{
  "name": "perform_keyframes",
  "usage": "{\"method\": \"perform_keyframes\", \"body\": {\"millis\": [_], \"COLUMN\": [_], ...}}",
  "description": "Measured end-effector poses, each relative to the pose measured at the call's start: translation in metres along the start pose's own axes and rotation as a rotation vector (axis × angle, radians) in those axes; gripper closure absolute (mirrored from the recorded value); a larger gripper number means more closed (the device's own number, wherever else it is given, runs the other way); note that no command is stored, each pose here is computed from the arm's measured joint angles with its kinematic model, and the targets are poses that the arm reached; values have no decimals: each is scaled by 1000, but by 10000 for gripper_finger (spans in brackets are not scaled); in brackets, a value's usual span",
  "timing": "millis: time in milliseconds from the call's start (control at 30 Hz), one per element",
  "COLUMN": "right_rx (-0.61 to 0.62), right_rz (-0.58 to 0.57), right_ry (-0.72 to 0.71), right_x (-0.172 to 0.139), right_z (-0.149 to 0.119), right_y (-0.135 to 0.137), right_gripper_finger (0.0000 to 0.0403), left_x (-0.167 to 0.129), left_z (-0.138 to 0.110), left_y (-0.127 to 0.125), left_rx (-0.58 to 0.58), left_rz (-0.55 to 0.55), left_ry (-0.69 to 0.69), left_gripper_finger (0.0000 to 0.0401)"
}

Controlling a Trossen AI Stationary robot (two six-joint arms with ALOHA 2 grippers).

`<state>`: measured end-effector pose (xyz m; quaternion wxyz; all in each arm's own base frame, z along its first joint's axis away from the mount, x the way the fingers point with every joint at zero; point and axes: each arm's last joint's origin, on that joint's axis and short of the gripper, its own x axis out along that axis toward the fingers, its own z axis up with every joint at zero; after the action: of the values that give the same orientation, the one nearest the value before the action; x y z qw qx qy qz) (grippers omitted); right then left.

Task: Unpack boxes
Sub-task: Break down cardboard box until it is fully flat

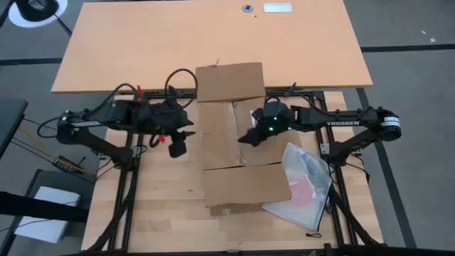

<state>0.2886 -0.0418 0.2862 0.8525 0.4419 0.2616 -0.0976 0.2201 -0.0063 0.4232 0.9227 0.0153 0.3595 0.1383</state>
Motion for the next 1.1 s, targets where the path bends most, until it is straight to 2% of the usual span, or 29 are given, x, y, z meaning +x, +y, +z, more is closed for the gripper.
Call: {"method": "perform_keyframes", "body": {"millis": [67,133,233,400,467,600,667,733,833,933,1100], "right_rx": [48,63,54,43,13,-8,-10,-30,-30,2,-21], "right_rz": [34,7,-99,-277,-279,-160,-124,-29,71,16,-210], "right_ry": [-8,23,82,147,144,134,153,146,105,129,129], "right_x": [6,16,31,41,45,64,75,82,77,63,36], "right_z": [5,7,10,23,27,34,32,34,41,43,50], "right_y": [6,6,-2,-15,-16,-17,-18,-13,-1,2,9], "right_gripper_finger": [110,110,110,110,110,110,111,111,111,111,111], "left_x": [18,41,73,110,122,139,143,143,134,110,81], "left_z": [-17,-36,-64,-100,-111,-122,-123,-121,-109,-84,-67], "left_y": [6,10,9,5,2,-3,-4,-4,-2,2,8], "left_rx": [-15,-61,-127,-193,-216,-268,-289,-305,-298,-290,-268], "left_rz": [26,14,-13,16,2,-33,-37,-39,-51,-63,-45], "left_ry": [4,-7,-54,-117,-118,-153,-173,-192,-209,-269,-160], "left_gripper_finger": [240,240,241,244,244,244,244,244,245,245,245]}}
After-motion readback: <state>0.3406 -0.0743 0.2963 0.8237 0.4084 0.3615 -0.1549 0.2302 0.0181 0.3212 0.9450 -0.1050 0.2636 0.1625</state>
